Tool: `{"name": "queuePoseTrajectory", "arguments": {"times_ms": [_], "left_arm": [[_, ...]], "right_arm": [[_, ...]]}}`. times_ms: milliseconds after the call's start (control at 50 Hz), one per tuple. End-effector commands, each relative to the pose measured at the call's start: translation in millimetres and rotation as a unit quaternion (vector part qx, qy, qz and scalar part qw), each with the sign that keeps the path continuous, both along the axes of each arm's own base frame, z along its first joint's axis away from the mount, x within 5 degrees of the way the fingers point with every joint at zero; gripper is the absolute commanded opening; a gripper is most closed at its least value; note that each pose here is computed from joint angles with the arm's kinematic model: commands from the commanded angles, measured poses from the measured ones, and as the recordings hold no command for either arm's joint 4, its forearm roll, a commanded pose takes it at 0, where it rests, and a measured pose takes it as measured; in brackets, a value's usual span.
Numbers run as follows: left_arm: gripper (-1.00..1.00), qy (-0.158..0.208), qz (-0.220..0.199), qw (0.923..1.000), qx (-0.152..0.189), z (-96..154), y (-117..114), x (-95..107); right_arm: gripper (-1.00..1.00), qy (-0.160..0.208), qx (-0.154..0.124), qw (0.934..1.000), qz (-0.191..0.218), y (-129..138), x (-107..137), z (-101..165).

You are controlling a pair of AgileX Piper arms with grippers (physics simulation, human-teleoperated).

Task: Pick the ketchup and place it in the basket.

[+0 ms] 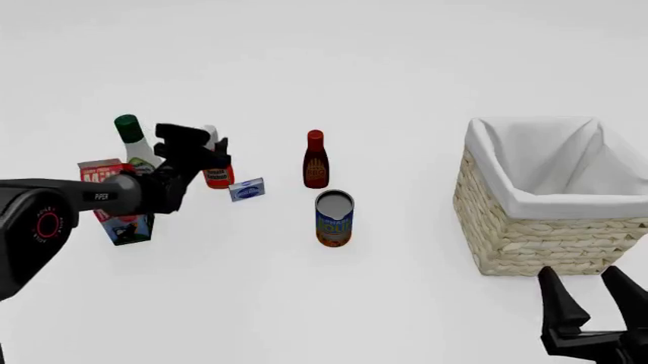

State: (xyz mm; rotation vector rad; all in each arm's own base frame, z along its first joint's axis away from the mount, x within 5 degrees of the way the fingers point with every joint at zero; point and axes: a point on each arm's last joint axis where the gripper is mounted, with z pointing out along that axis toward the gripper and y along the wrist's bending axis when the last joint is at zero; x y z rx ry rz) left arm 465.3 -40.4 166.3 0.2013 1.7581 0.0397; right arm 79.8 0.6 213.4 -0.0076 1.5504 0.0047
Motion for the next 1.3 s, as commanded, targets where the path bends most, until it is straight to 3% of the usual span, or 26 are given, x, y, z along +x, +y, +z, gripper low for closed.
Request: {"name": "queuePoseTrajectory", "arguments": {"times_ms": [20,940,960,1300], "left_arm": [[1.00,0.005,0.001,1.0000,-0.001,-8.0,0.2,3.7],[1.00,0.013,-0.001,0.9999,0.001,-29.1,-2.6,22.0],[-1.00,0.013,-0.001,0.9999,0.001,-29.5,-2.7,21.6],[-1.00,0.007,-0.001,0.9999,-0.008,-19.9,-3.6,12.0]], "right_arm": [[1.00,0.000,0.000,1.0000,0.000,0.0,0.3,0.0],[1.00,-0.002,0.002,1.0000,0.000,0.0,-0.5,0.3],[1.00,-0.002,0.002,1.0000,0.000,-0.1,-0.8,0.2],[1.00,-0.002,0.002,1.0000,0.002,0.3,-1.0,0.2]]}}
